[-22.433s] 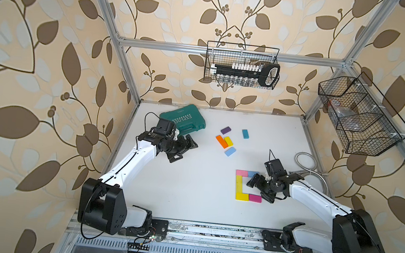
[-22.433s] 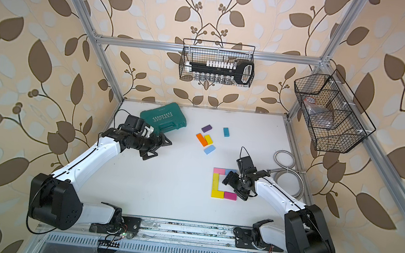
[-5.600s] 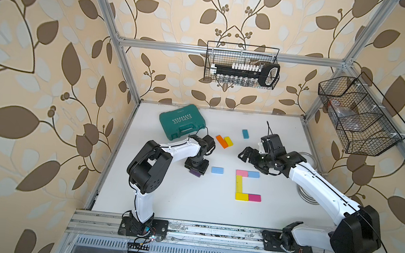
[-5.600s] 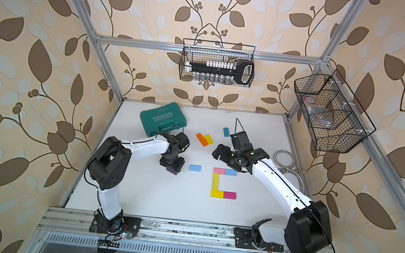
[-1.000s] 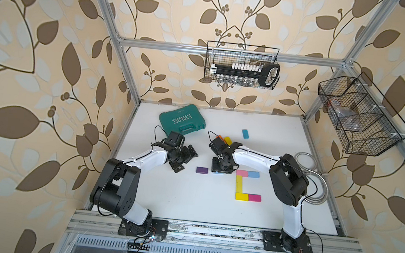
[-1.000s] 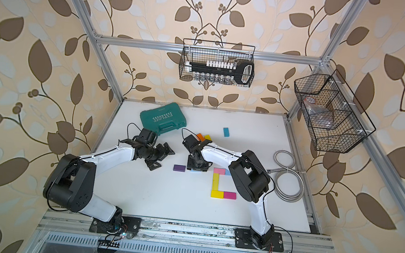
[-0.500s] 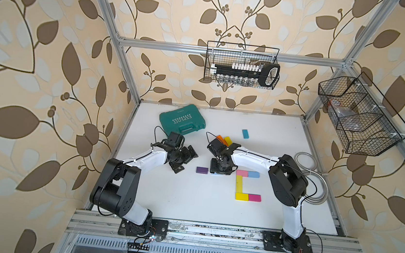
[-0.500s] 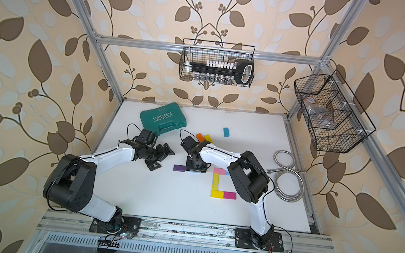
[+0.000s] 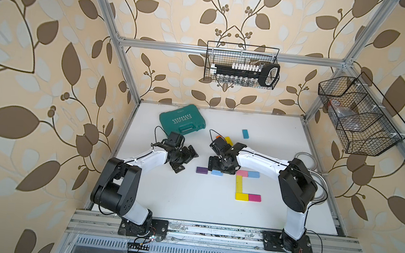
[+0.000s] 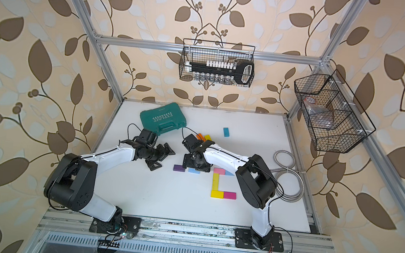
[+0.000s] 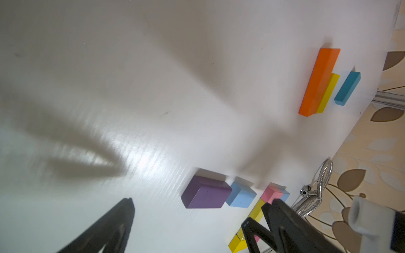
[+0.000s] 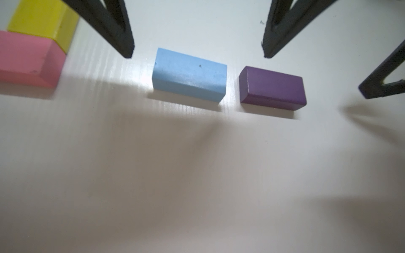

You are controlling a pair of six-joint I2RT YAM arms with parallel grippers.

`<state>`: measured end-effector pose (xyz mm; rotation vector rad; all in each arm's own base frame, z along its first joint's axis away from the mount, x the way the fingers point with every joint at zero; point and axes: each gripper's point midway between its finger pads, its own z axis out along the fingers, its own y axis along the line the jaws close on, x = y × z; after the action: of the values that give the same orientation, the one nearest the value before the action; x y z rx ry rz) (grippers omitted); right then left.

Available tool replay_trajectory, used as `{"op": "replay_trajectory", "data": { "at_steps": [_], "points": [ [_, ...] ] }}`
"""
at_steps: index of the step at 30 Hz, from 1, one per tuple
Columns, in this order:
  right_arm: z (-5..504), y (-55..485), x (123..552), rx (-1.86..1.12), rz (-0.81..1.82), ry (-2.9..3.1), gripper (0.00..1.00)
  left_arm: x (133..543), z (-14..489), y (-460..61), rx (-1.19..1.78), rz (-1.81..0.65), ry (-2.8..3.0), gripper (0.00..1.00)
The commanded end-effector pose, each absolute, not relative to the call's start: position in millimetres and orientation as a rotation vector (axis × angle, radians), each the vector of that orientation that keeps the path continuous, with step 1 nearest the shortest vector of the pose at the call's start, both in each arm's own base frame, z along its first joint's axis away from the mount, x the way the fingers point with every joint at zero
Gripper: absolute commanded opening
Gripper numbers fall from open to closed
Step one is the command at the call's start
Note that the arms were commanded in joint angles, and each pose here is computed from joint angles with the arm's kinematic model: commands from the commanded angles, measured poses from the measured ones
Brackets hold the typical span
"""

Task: Assemble the letter c with building blocks
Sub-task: Assemble the building block at the center of the board.

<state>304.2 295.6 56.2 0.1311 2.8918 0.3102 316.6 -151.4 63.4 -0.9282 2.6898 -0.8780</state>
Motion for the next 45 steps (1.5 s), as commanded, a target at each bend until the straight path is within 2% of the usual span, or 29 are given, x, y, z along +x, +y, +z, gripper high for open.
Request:
{"op": "replay_trajectory", "data": {
  "at_steps": [1,6,14,45],
  "points": [
    [64,290,302,0.258,0.438,2.869,0.91,326,69,-157,-0.915,-0.952,2.668,0.99],
    [64,289,301,0.394,0.656,2.828,0.91,329,68,-164,-0.944,-1.017,2.653,0.99],
    [50,290,303,0.502,0.764,2.834,0.91,330,60,-172,-1.005,-1.098,2.637,0.99],
    [27,300,307,0.587,0.861,2.872,0.9,329,46,-199,-1.056,-1.187,2.631,0.99]
  ]
}}
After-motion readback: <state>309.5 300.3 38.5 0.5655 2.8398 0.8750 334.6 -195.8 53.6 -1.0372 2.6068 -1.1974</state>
